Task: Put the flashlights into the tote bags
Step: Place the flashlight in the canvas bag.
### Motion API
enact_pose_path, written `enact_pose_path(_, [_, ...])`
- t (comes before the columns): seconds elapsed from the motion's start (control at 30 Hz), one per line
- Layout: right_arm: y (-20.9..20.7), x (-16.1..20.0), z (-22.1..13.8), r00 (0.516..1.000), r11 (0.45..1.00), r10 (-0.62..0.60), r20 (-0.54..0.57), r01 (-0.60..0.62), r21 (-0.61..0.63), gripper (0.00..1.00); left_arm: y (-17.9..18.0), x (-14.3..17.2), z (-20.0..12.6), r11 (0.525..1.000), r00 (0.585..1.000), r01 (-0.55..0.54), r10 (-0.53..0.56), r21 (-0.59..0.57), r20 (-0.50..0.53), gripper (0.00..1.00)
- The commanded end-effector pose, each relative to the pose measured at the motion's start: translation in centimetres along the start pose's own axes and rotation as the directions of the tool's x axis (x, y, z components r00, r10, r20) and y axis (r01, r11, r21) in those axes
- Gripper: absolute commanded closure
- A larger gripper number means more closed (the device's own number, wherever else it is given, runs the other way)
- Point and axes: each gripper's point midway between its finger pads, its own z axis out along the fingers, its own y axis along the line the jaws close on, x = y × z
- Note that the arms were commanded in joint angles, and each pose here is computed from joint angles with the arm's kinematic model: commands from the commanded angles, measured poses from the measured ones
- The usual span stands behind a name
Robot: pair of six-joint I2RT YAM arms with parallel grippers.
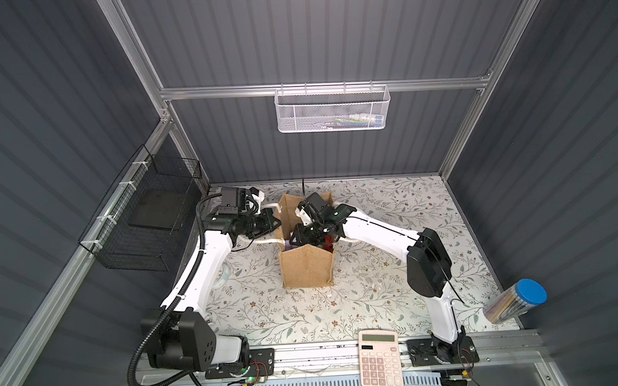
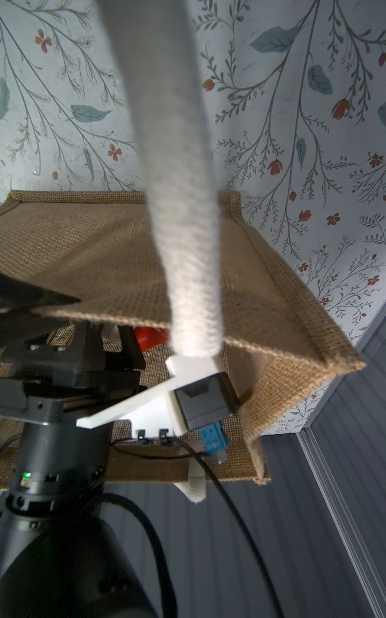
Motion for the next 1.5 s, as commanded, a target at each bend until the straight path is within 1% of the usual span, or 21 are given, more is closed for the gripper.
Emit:
enact_pose_path(0.0, [2.0, -0.8, 0.3, 1.000, 0.997, -0.002, 0.000, 0.002, -0.081, 0.79, -1.4, -0.5, -0.5, 0.998, 1.000, -0.019, 0.018, 0.052, 0.023, 1.00])
enact_pose_path(0.1, [1.7, -0.4, 0.0, 1.000, 0.998, -0.003, -0.012, 0.002, -0.061, 0.46, -1.3, -0.4, -0.5, 0.999, 1.000, -0.021, 0.020, 0.050, 0.022, 1.00])
enact_pose_path(0.13, [1.7, -0.3, -0.5, 1.000, 0.999, -0.008, -0.007, 0.008, -0.053, 0.40, -1.3, -0.4, -0.5, 0.999, 1.000, -0.020, 0.019, 0.049, 0.021, 1.00])
enact_pose_path(0.2, [1.8, -0.4, -1.8, 0.999, 0.999, -0.033, 0.014, 0.034, -0.041, 0.37, -1.4, -0.4, -0.5, 0.998, 1.000, -0.021, 0.019, 0.052, 0.021, 1.00])
enact_pose_path(0.3, [1.4, -1.0, -4.2, 0.996, 0.998, -0.065, 0.063, 0.063, 0.025, 0.26, -1.4, -0.5, -0.4, 0.998, 1.000, -0.021, 0.020, 0.055, 0.020, 1.00])
enact_pose_path(0.33, [1.4, -1.2, -5.1, 0.994, 0.996, -0.077, 0.076, 0.074, 0.039, 0.24, -1.4, -0.5, -0.4, 0.998, 1.000, -0.020, 0.019, 0.056, 0.019, 1.00])
enact_pose_path(0.5, [2.3, -2.1, -9.8, 0.981, 0.993, -0.116, 0.156, 0.108, 0.056, 0.19, -1.6, -0.4, -0.2, 0.998, 1.000, -0.020, 0.019, 0.063, 0.005, 1.00])
enact_pose_path(0.63, [2.5, -3.1, -14.1, 0.963, 0.991, -0.122, 0.240, 0.107, 0.075, 0.19, -1.8, -0.4, 0.1, 0.998, 1.000, -0.021, 0.021, 0.063, -0.006, 1.00])
enact_pose_path(0.73, [1.5, -3.3, -17.1, 0.949, 0.988, -0.114, 0.295, 0.077, 0.132, 0.18, -1.9, -0.3, 0.5, 0.998, 1.000, -0.023, 0.024, 0.059, -0.014, 1.00])
enact_pose_path(0.87, [-1.3, -2.7, -20.1, 0.933, 0.979, -0.080, 0.352, 0.007, 0.203, 0.17, -1.7, -0.2, 0.9, 0.998, 0.999, -0.028, 0.029, 0.050, -0.021, 0.99])
enact_pose_path(0.93, [-3.0, -2.2, -21.0, 0.924, 0.977, -0.052, 0.379, -0.032, 0.212, 0.16, -1.5, -0.1, 1.0, 0.998, 0.999, -0.040, 0.041, 0.039, -0.029, 0.92])
enact_pose_path(0.97, [-4.1, -2.0, -21.5, 0.919, 0.976, -0.030, 0.394, -0.059, 0.211, 0.15, -1.4, -0.3, 1.1, 0.998, 0.998, -0.048, 0.049, 0.028, -0.028, 0.85])
enact_pose_path(1.03, [-6.0, -1.7, -22.5, 0.903, 0.975, 0.011, 0.429, -0.104, 0.194, 0.14, -0.9, -0.4, 1.3, 0.998, 0.998, -0.058, 0.058, 0.001, -0.034, 0.83])
enact_pose_path(1.07, [-6.9, -1.6, -23.1, 0.893, 0.976, 0.033, 0.448, -0.126, 0.179, 0.14, -0.7, -0.6, 1.3, 0.998, 0.998, -0.058, 0.057, -0.013, -0.035, 0.78])
enact_pose_path(1.1, [-7.7, -1.5, -23.4, 0.888, 0.974, 0.051, 0.457, -0.144, 0.172, 0.13, -0.7, -0.8, 1.3, 0.998, 0.998, -0.059, 0.058, -0.021, -0.035, 0.69])
enact_pose_path(1.17, [-9.5, -1.5, -24.4, 0.873, 0.973, 0.078, 0.481, -0.172, 0.155, 0.12, -0.6, -1.4, 1.1, 0.997, 0.998, -0.066, 0.065, -0.042, -0.024, 0.48])
enact_pose_path(1.23, [-11.1, -1.6, -25.4, 0.859, 0.969, 0.068, 0.507, -0.179, 0.173, 0.08, -0.4, -2.0, 0.8, 0.995, 0.997, -0.071, 0.071, -0.072, -0.007, 0.45])
enact_pose_path(1.27, [-11.8, -1.7, -25.7, 0.855, 0.966, 0.056, 0.516, -0.178, 0.189, 0.01, -1.0, -3.1, 0.1, 0.993, 0.996, -0.085, 0.088, -0.080, 0.025, 0.45])
enact_pose_path(1.37, [-14.2, -2.0, -27.0, 0.843, 0.950, 0.033, 0.537, -0.193, 0.244, 0.01, -1.6, -4.4, -0.9, 0.989, 0.992, -0.106, 0.112, -0.107, 0.054, 0.42])
enact_pose_path(1.43, [-15.8, -2.4, -27.7, 0.833, 0.938, 0.034, 0.551, -0.216, 0.269, 0.01, -2.1, -5.3, -1.7, 0.984, 0.988, -0.128, 0.137, -0.124, 0.069, 0.38])
enact_pose_path(1.47, [-16.5, -2.7, -28.1, 0.829, 0.935, 0.027, 0.558, -0.218, 0.279, 0.01, -1.8, -6.0, -2.2, 0.976, 0.984, -0.141, 0.156, -0.164, 0.086, 0.36])
